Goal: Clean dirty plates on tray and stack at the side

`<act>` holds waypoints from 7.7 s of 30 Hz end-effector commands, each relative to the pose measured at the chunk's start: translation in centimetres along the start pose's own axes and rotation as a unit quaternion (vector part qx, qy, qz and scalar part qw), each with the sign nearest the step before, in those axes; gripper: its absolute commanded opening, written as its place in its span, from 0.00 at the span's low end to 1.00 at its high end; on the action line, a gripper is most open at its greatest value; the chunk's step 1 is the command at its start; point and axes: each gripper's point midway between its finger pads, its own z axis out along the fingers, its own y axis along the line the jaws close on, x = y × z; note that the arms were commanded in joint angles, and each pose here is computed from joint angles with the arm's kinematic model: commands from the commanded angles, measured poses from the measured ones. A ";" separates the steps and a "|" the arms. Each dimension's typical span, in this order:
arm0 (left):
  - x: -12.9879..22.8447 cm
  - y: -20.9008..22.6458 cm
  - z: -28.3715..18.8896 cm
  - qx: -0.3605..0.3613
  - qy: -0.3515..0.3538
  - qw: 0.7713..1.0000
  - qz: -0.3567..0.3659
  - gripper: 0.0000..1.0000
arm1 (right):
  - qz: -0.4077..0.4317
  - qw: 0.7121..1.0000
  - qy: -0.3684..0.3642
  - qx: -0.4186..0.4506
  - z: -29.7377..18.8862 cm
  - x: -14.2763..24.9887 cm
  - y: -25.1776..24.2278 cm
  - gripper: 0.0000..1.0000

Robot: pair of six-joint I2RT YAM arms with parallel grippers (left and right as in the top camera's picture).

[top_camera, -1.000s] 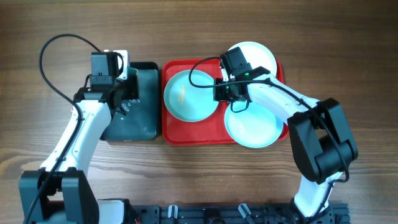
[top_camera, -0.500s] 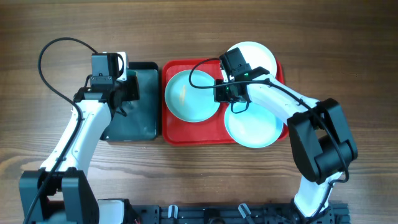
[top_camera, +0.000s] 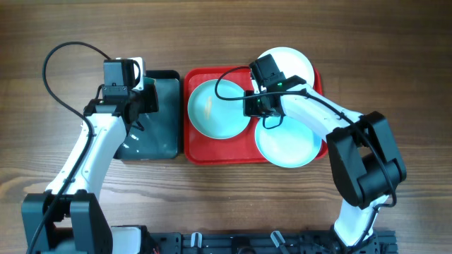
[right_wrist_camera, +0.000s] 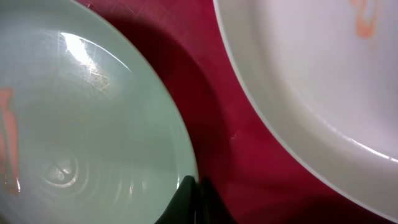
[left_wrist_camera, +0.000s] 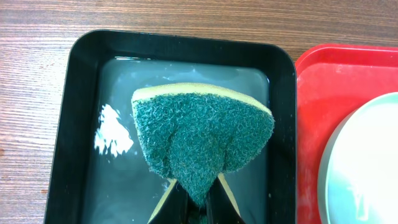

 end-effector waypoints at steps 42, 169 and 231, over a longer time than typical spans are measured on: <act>0.7 -17.7 0.1 0.147 0.027 0.989 0.001 0.04 | -0.014 0.999 -0.012 0.040 -2.1 -0.3 -1.0 0.04; 10.0 1.2 1.7 -0.081 0.166 0.983 0.009 0.43 | -0.012 0.999 -0.014 0.030 -1.6 -0.2 -0.8 0.05; -1.4 7.8 -8.9 -0.043 -0.060 0.962 -0.262 1.00 | -0.408 0.725 -0.548 0.081 -14.3 -12.5 24.0 0.04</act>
